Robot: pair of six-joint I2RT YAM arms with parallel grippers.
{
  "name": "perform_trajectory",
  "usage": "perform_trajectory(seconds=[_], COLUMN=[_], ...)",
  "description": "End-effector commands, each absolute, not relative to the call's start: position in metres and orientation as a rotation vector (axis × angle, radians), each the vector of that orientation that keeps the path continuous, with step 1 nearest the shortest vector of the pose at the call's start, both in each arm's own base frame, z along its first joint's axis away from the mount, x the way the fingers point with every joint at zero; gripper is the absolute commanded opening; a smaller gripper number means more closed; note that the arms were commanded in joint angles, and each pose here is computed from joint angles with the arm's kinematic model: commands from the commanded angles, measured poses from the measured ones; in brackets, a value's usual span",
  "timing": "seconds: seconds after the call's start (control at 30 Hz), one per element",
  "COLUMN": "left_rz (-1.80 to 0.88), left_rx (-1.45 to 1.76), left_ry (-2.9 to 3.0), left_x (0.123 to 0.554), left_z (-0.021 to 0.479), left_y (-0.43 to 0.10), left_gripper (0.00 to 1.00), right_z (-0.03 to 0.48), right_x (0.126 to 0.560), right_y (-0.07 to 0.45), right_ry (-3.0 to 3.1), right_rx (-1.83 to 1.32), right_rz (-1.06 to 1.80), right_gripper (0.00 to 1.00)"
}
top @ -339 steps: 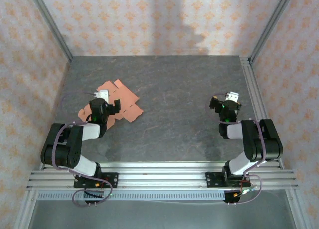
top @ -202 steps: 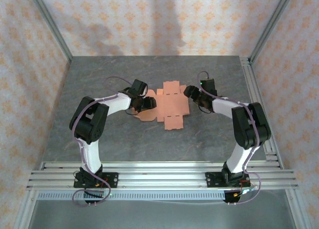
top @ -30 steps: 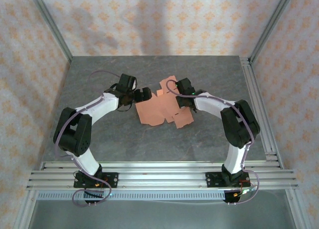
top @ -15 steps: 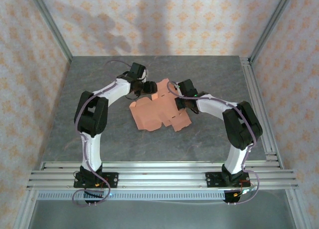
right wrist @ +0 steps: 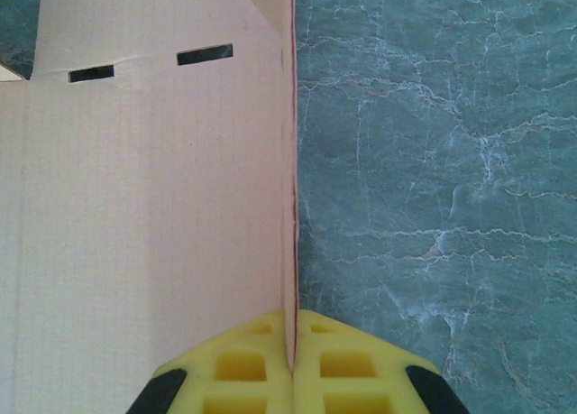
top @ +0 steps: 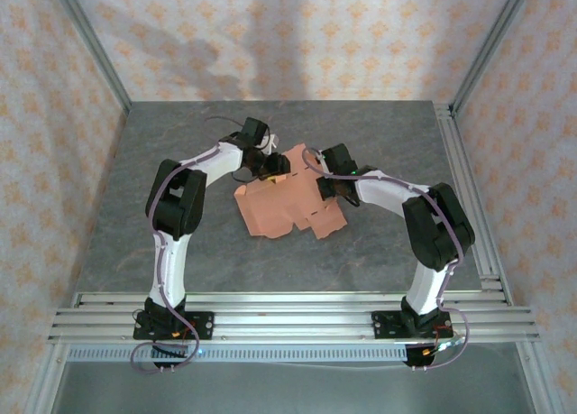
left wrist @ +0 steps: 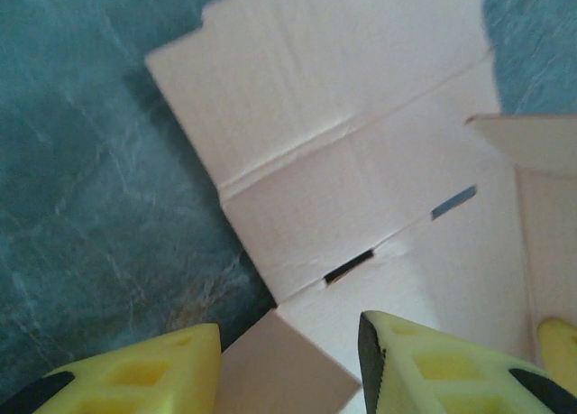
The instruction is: Fold the paper box
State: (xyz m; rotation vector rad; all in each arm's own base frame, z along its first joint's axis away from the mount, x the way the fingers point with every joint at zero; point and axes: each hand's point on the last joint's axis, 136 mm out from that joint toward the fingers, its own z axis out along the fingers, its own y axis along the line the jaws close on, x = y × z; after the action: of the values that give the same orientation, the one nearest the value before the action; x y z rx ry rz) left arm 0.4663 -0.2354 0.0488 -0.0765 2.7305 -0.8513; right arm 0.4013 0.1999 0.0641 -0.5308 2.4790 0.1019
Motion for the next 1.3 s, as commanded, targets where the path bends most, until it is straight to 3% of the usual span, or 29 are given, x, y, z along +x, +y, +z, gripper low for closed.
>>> perform_trajectory(seconds=[0.0, 0.2, 0.4, 0.67, 0.77, 1.03, 1.27], left_rz=[-0.911, -0.940, -0.902, -0.788, -0.786, -0.789, -0.832], left_rx=[-0.088, -0.125, -0.085, -0.029, -0.034, -0.099, -0.102], left_ry=[2.741, 2.760, 2.705, 2.591, 2.609, 2.675, 2.681], left_x=[0.453, 0.448, 0.449, 0.461, 0.466, 0.466, 0.459], left_z=[0.049, 0.033, 0.058, 0.105, 0.101, 0.070, 0.072], left_y=[-0.242, -0.249, -0.251, -0.237, -0.239, -0.240, -0.244], left_gripper=[0.46, 0.46, 0.62, 0.71, 0.70, 0.50, 0.48], right_z=[0.069, 0.066, 0.067, 0.065, 0.065, 0.065, 0.063], right_x=[0.406, 0.406, 0.407, 0.407, 0.406, 0.403, 0.402], right_y=[0.200, 0.201, 0.201, 0.203, 0.203, 0.201, 0.200], right_ry=[2.481, 2.489, 2.488, 2.492, 2.492, 2.495, 2.501], right_rx=[-0.521, -0.537, -0.539, -0.536, -0.534, -0.527, -0.527], right_rz=[0.070, 0.064, 0.053, 0.063, 0.068, 0.065, 0.060], right_gripper=[0.00, 0.00, 0.00, 0.00, 0.00, 0.00, 0.00])
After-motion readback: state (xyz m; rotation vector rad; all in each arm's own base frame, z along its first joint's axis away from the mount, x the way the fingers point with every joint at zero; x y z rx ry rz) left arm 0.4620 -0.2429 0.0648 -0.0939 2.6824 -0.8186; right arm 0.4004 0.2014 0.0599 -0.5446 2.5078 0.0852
